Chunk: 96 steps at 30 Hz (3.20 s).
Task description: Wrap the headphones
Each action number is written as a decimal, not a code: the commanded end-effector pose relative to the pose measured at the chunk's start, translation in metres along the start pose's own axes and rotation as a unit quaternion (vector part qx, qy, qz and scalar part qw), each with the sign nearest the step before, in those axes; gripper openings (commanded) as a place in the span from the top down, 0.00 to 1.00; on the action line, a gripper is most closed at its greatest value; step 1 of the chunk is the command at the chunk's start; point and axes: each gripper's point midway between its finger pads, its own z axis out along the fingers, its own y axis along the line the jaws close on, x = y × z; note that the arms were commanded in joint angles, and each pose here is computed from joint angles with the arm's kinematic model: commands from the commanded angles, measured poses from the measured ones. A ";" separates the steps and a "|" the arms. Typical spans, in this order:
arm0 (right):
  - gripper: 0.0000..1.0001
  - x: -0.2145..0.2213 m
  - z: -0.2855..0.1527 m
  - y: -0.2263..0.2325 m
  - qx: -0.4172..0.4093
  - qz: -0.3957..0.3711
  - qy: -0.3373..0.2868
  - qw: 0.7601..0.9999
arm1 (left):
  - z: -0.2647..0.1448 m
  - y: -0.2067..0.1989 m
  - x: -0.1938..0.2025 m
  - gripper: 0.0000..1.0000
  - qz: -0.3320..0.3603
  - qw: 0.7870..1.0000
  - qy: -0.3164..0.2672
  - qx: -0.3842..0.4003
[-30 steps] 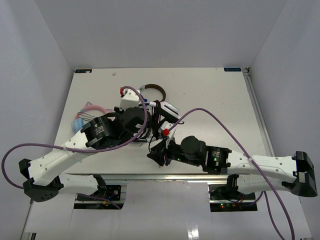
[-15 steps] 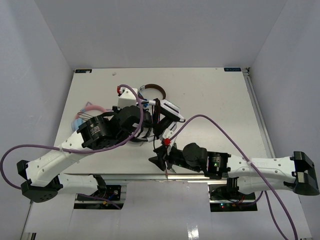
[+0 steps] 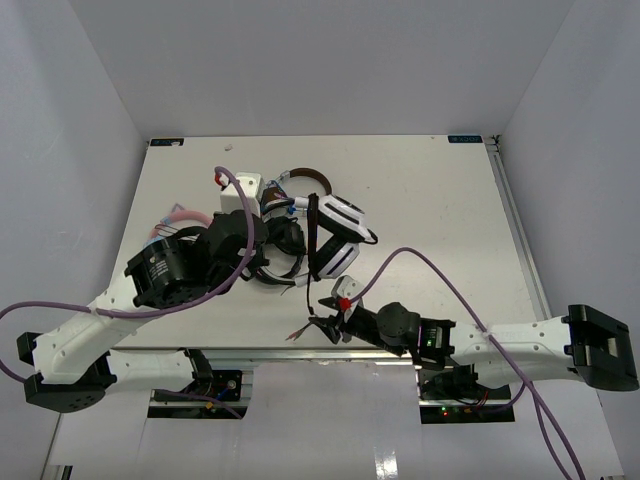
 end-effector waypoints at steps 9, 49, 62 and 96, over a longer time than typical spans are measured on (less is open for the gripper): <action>0.48 -0.018 0.019 0.005 -0.009 0.000 -0.086 0.996 | -0.028 -0.019 -0.043 1.00 -0.096 0.990 -0.058 0.086; 0.92 0.048 -0.017 -0.044 0.084 0.068 -0.085 0.991 | -0.091 -0.019 -0.062 1.00 -0.106 0.966 -0.079 0.223; 0.92 -0.007 -0.048 -0.104 0.184 0.057 -0.060 0.979 | -0.107 -0.095 0.049 1.00 0.147 0.866 0.075 0.473; 0.92 -0.082 -0.069 -0.068 0.066 0.106 0.121 0.985 | 0.083 -0.025 0.054 1.00 0.459 0.884 -0.087 0.018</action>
